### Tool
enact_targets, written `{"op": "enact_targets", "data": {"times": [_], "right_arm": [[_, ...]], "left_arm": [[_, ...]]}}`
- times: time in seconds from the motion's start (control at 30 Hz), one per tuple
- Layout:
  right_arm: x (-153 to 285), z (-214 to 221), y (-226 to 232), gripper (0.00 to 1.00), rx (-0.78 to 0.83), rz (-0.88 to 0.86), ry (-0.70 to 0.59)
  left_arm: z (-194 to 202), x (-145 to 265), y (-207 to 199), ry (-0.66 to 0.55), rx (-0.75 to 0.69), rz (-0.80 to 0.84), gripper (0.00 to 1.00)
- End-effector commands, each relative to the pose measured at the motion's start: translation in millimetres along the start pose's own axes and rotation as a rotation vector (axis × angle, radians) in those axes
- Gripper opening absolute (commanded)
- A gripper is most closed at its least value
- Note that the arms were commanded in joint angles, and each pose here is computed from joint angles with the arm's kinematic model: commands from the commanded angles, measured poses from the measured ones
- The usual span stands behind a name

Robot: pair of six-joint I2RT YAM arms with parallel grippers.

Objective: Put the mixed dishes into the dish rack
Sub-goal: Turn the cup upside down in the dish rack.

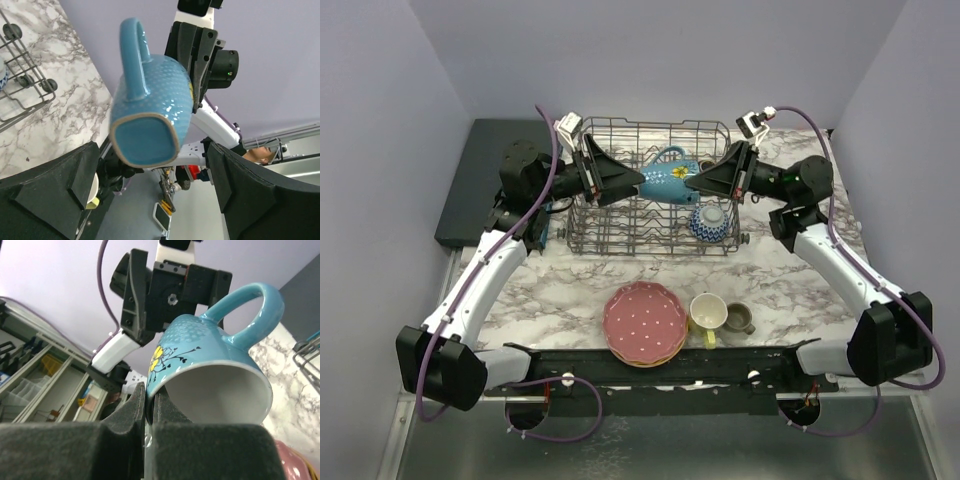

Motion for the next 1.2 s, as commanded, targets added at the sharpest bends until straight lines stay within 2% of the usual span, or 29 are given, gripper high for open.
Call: {"op": "enact_targets", "data": {"times": [0.0, 0.2, 0.57, 1.17], "right_arm": [[-19, -26, 20, 0.0, 0.223, 0.058, -0.131], [-36, -36, 24, 0.0, 0.286, 0.034, -0.236], [-65, -38, 26, 0.01, 0.344, -0.024, -0.308], [-87, -36, 22, 0.01, 0.342, 0.013, -0.399]], "left_arm": [[-11, 3, -27, -0.078, -0.042, 0.062, 0.99], [-12, 8, -40, -0.134, -0.06, 0.077, 0.99], [-35, 8, -53, -0.288, -0.067, 0.076, 0.99], [-65, -1, -53, -0.403, -0.113, 0.102, 0.99]]}}
Point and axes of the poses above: each gripper's point midway between its finger pads, its own x axis back along the fingers, its own y axis along the line the jaws close on, z = x × y, the point moved 4 cm from there along x, back along the fingers, and after that the axes turned 9 degrees about x, right-handed, at the moved point
